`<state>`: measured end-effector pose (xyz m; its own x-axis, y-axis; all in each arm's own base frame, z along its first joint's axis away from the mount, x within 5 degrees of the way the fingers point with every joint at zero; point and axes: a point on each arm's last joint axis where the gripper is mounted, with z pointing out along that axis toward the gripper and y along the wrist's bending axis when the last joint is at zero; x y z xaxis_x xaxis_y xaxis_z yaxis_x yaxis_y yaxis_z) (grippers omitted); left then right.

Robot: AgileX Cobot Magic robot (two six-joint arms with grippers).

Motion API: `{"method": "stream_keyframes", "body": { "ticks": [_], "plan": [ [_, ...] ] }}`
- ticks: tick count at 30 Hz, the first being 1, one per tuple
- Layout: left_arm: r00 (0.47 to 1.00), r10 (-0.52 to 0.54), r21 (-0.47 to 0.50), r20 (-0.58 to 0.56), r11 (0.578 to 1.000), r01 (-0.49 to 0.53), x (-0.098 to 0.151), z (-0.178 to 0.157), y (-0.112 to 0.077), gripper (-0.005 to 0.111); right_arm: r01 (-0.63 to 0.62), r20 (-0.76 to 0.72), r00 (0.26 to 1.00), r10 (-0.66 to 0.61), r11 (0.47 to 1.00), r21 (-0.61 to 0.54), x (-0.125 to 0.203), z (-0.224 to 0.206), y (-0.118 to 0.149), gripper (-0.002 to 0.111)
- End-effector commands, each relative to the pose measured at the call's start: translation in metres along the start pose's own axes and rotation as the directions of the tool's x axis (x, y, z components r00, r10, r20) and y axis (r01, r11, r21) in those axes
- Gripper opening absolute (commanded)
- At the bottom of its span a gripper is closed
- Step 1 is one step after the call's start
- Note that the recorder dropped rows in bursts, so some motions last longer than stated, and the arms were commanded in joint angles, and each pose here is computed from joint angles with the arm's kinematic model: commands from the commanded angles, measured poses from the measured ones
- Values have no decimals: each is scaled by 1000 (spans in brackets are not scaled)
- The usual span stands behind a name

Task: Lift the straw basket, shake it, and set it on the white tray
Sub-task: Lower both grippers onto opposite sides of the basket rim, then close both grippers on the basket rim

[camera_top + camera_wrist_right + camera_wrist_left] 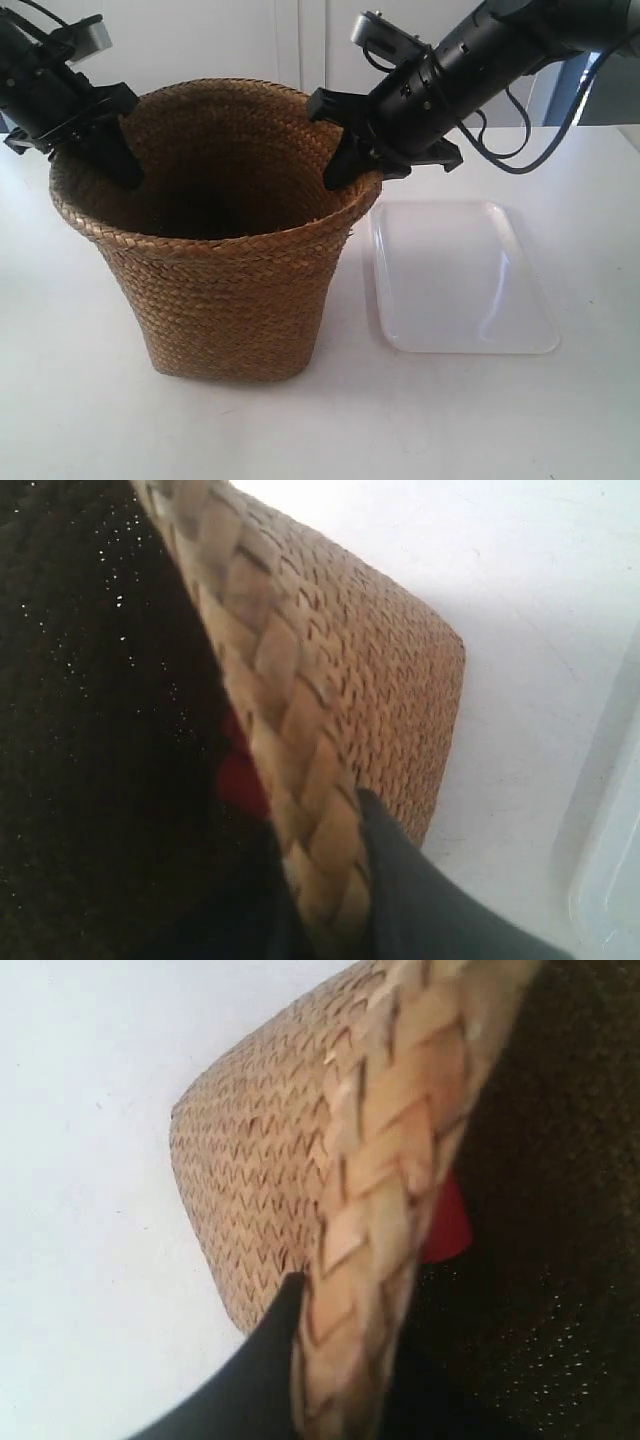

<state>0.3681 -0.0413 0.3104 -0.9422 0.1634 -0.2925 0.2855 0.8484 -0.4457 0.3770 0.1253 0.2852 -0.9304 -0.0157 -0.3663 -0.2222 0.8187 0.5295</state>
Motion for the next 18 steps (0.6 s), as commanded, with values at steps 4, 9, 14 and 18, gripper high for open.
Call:
{"method": "stream_keyframes", "body": {
  "ticks": [4,9,14,18],
  "plan": [
    [997,16,73,-73,997,-10,7,0,-8,0,40,1,999,-40,999,20,0,-2,-2,0],
    [998,38,86,-44,996,-34,9,-9,-16,0,136,9,990,-137,987,89,4,-18,9,0],
    [982,161,28,98,986,-165,14,-39,-52,0,225,97,964,-248,953,203,7,-40,32,0],
    [964,221,-14,148,975,-221,20,-43,-69,0,235,141,954,-265,951,201,10,-55,40,0]
  ]
}}
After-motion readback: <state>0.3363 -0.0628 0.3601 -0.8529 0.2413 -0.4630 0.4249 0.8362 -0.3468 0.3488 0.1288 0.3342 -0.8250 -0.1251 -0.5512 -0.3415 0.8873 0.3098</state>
